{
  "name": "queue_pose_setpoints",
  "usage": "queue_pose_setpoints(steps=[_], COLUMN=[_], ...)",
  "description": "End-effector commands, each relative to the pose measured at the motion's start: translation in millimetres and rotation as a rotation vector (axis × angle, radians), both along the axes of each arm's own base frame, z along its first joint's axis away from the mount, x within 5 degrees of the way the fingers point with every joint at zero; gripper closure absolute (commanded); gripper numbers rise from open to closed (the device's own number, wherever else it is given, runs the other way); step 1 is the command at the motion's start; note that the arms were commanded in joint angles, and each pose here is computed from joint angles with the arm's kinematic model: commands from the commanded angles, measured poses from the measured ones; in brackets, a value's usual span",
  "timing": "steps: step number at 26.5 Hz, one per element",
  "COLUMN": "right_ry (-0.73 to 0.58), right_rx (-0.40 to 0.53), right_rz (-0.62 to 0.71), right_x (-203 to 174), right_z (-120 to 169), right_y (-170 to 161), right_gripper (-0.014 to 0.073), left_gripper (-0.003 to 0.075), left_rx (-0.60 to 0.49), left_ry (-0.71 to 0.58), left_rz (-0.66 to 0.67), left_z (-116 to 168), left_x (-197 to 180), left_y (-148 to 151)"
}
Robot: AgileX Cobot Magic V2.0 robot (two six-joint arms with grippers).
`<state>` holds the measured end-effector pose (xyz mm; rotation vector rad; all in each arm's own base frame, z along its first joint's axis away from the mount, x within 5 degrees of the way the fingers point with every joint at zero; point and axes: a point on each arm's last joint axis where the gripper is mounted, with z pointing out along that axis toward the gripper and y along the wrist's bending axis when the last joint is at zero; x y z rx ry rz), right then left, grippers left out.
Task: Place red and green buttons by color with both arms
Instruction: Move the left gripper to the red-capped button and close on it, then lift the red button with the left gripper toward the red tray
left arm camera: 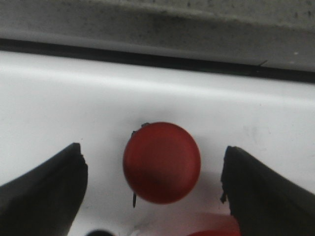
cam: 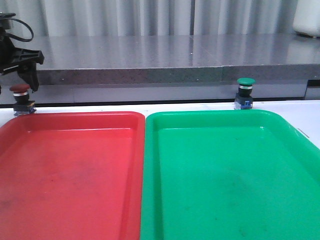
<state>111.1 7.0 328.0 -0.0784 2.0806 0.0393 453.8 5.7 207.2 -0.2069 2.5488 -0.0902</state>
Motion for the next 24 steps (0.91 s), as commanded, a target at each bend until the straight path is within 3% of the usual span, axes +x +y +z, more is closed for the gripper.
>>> queue_pose_setpoints(steps=[1,4,11,18,24], right_ry=[-0.092,-0.092,-0.092,-0.092,-0.092], right_rx=[-0.007,-0.007,-0.007,-0.007,-0.007], right_rz=[-0.003,-0.003,-0.003,-0.003,-0.003], right_x=[4,4,4,4,4], right_z=[15,15,15,15,15], right_y=[-1,-1,-1,-1,-1], right_gripper=[0.0054,0.0054,0.0054,0.0054,0.0054], left_gripper=[0.0176,0.0230,0.0505,0.0508,0.0510], left_rx=[-0.009,-0.024,-0.033,-0.034,-0.034], left_ry=[-0.169,-0.186,-0.166,-0.164,-0.226], left_rz=[0.011,0.018,0.022,0.018,0.008], left_z=[35,35,29,44,98], left_x=[7,9,10,3,-22], left_y=[0,-1,-1,-2,-3])
